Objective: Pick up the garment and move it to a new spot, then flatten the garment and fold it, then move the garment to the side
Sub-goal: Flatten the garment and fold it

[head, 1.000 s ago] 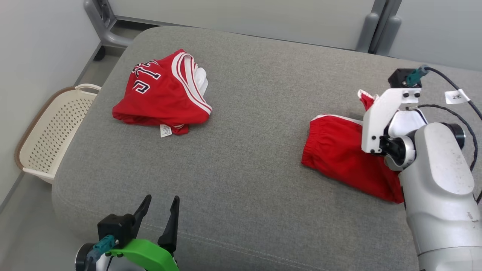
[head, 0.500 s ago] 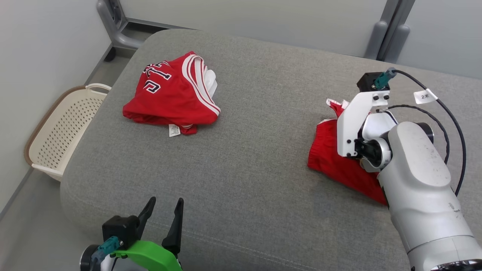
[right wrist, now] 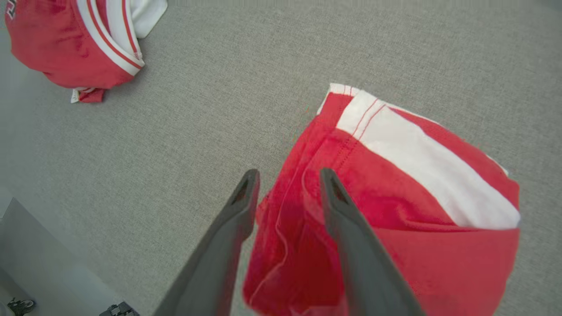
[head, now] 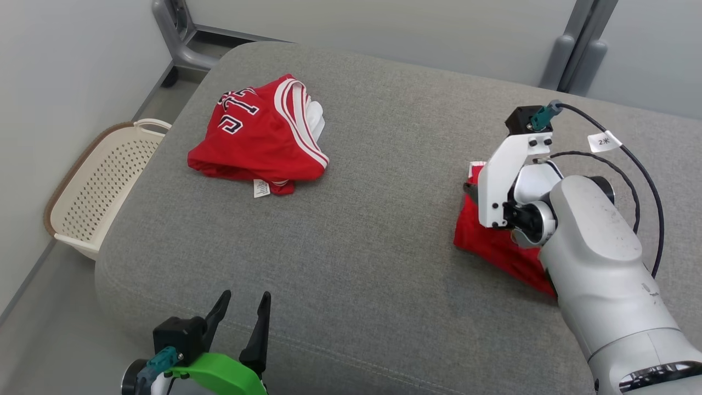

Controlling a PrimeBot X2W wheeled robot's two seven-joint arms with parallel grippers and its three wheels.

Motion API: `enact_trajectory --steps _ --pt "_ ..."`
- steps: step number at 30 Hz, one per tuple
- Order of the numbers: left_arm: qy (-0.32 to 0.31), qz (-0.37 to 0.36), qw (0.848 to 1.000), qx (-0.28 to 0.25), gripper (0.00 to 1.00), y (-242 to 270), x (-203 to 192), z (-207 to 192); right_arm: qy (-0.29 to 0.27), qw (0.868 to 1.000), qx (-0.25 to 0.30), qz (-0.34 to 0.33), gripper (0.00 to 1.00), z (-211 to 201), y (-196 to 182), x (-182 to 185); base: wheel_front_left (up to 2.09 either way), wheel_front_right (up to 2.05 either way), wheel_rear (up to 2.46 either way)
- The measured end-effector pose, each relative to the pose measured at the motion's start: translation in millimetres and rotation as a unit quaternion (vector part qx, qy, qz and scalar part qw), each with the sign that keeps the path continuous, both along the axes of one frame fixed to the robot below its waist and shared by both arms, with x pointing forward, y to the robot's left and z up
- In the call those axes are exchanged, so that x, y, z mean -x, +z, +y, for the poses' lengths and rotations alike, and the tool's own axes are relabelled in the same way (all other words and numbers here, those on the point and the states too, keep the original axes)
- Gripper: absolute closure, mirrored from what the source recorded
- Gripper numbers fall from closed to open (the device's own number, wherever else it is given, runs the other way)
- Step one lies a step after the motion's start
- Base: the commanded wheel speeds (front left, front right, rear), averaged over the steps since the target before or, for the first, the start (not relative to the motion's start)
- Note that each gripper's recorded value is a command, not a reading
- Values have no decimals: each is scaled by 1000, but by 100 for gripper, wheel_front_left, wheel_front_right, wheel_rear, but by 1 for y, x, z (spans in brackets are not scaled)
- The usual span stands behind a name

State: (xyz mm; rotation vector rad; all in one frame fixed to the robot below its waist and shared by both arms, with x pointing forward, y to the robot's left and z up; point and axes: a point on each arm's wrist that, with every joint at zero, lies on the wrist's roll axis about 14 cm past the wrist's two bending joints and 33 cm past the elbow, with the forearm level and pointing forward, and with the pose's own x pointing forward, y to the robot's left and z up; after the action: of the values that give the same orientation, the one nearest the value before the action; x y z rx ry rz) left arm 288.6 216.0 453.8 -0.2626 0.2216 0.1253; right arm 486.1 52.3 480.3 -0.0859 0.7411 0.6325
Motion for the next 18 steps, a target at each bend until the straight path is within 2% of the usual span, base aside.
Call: enact_trajectory --steps 10,15,18 --pt "-8 -9 1000 4 0 3 0 -4 -20 999 -15 -48 0 -8 29 -11 0 0 0" --pt "-18 -16 1000 5 0 6 0 -10 -51 995 12 -88 0 -38 42 -21 0 0 0" --pt "-22 -19 1000 4 0 8 0 -11 -70 993 32 -92 0 -61 37 -23 0 0 0"
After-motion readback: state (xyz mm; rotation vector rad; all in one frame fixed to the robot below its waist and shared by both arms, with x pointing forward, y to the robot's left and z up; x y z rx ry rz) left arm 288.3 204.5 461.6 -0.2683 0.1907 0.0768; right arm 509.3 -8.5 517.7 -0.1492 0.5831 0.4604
